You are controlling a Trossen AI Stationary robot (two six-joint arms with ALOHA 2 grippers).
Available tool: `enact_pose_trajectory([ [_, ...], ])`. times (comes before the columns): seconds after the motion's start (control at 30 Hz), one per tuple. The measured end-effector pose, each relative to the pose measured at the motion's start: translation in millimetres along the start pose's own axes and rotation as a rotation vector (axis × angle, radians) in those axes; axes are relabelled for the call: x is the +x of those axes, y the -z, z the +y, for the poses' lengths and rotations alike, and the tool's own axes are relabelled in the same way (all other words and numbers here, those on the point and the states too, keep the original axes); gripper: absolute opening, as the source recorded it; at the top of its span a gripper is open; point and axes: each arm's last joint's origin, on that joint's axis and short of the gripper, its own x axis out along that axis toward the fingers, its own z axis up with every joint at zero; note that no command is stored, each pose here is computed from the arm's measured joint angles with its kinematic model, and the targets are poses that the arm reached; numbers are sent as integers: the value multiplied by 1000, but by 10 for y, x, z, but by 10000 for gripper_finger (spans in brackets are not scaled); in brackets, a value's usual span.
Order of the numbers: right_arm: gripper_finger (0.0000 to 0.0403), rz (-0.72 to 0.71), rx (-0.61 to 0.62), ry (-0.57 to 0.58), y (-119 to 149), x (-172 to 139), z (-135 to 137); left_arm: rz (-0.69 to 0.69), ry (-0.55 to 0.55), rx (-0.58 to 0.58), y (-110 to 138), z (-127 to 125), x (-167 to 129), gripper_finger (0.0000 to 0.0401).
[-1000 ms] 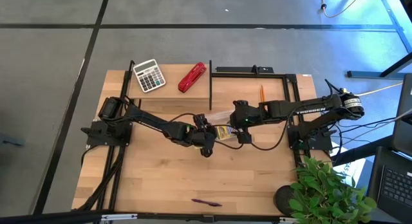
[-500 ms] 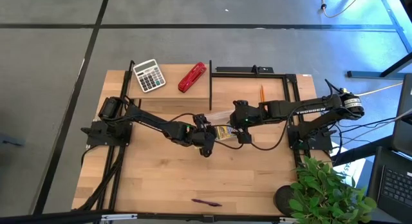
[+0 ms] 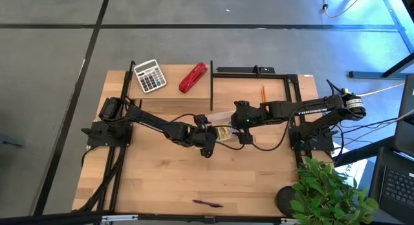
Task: Pack school essentials
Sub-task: Put the green eraser into the supply box
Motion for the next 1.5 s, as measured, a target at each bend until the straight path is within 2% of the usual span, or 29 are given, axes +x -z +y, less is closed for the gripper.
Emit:
enact_pose_trajectory([
  [0.5,369,-3,0,0,-4,-1,2,-47,20,-24,-84,81,-203,397],
  [0.97,369,-15,2,1,-15,-1,-1,-177,121,-7,-161,39,-916,397],
  [1.17,369,-24,3,2,-24,-1,-2,-144,197,51,-7,-139,-1226,397],
  [1.37,369,-37,5,4,-37,-2,-3,-67,392,-43,100,-315,-1399,397],
  [1.5,369,-39,5,3,-38,-2,-3,-50,449,-71,156,-422,-1497,397],
])
